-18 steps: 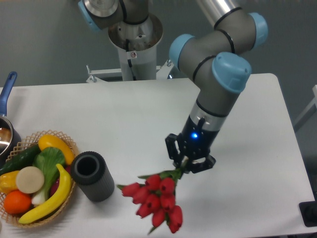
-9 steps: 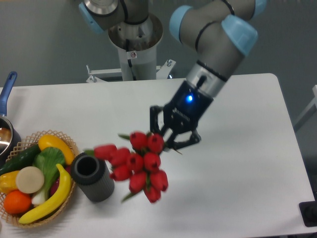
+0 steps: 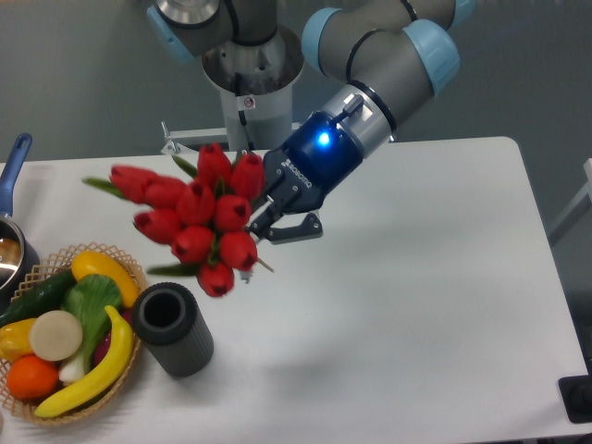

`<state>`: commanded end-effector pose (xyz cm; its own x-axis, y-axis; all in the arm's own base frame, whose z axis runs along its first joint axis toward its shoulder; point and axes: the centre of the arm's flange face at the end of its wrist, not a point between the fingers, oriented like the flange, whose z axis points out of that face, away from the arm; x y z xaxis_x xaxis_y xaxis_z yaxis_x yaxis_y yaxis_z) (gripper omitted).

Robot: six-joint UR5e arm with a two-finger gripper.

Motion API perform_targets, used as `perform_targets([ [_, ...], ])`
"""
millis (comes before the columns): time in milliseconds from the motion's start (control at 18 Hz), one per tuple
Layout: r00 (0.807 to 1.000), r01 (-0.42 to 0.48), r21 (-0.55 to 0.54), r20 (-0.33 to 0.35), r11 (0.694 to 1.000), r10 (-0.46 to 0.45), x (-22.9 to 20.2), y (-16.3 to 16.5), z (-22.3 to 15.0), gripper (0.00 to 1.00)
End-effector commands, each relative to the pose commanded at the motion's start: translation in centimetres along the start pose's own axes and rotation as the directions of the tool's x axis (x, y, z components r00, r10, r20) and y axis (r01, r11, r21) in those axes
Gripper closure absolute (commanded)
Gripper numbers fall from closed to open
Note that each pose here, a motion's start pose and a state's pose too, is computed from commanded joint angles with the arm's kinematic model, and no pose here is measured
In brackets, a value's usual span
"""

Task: Insert the flowers into the vase
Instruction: 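Lift the tulips up and swing them over the dark grey vase, then lower the tulip stems into the vase opening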

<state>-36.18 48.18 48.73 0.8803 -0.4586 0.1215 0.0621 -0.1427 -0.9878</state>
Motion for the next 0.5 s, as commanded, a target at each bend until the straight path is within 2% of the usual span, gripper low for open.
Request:
perform_targets([
  [222, 0.998, 0.018, 0.071, -0.067, 0.997, -0.013, -0.2, 0.6, 1.5, 0.88],
  [500, 0.994, 0.030, 0.065, -0.111, 0.997, -0.023, -1.7, 2.9, 4.3, 0.88],
])
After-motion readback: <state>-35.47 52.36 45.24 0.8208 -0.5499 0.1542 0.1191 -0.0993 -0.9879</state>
